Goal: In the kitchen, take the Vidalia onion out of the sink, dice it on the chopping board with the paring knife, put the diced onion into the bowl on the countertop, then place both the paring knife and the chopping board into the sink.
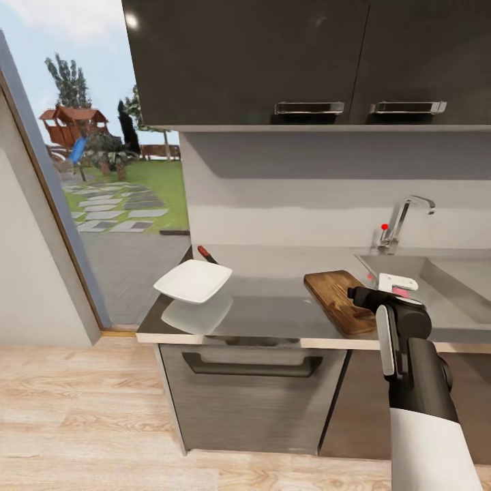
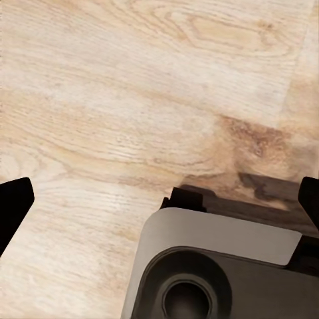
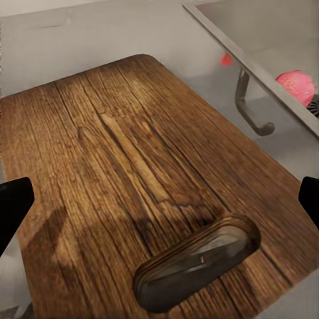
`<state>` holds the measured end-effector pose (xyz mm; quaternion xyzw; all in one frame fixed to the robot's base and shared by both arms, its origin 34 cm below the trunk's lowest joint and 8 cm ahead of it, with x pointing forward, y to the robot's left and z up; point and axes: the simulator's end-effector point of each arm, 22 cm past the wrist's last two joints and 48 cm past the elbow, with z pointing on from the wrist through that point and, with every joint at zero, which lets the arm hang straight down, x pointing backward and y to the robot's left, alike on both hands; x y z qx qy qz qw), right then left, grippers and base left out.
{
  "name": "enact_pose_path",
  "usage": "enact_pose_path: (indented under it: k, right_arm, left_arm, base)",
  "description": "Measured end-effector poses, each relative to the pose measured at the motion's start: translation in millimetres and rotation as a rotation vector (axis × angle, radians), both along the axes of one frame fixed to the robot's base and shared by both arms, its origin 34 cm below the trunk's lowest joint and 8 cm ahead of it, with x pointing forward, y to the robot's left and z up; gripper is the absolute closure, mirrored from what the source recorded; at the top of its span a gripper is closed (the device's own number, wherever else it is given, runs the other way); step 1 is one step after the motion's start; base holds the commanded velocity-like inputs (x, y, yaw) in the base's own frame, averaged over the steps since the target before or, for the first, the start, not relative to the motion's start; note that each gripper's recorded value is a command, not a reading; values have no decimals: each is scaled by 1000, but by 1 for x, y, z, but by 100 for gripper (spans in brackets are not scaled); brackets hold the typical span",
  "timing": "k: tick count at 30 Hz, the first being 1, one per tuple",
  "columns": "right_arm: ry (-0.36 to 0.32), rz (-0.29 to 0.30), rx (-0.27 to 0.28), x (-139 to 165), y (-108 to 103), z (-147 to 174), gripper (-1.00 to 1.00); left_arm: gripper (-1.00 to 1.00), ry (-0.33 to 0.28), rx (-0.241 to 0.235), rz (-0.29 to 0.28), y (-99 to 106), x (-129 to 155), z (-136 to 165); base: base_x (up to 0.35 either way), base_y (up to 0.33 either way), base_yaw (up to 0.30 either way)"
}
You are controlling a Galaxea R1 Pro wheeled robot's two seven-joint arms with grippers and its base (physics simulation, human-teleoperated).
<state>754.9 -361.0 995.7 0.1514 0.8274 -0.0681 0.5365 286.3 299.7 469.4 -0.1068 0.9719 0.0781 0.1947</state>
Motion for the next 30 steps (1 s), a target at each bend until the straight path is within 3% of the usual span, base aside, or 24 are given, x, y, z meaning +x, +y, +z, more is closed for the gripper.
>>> enact_pose_path:
  k: [11,13,19,22,30]
  right_arm:
    - [2,-9,-2,-1,-3,0,-100]
    - [4,-27,-6,-2,-8,-1,-100]
    - [25,-179,-48,-18,-45,-2,-100]
    - [33,-227,-65,-24,-55,-2,-100]
    - [33,-237,-68,-25,-57,-2,-100]
  left_arm:
    - [-100,1,0,-3,0,0,0]
    - [-100,1,0,-3,0,0,0]
    - [-100,1,0,-3,0,0,0]
    - [-100,7,0,-2,0,-3,-1]
    - [-100,26,0,0,0,-12,-4]
  base:
    - [0,0,0]
    - [0,0,0]
    - [0,0,0]
    - [0,0,0]
    - [-17,0,0]
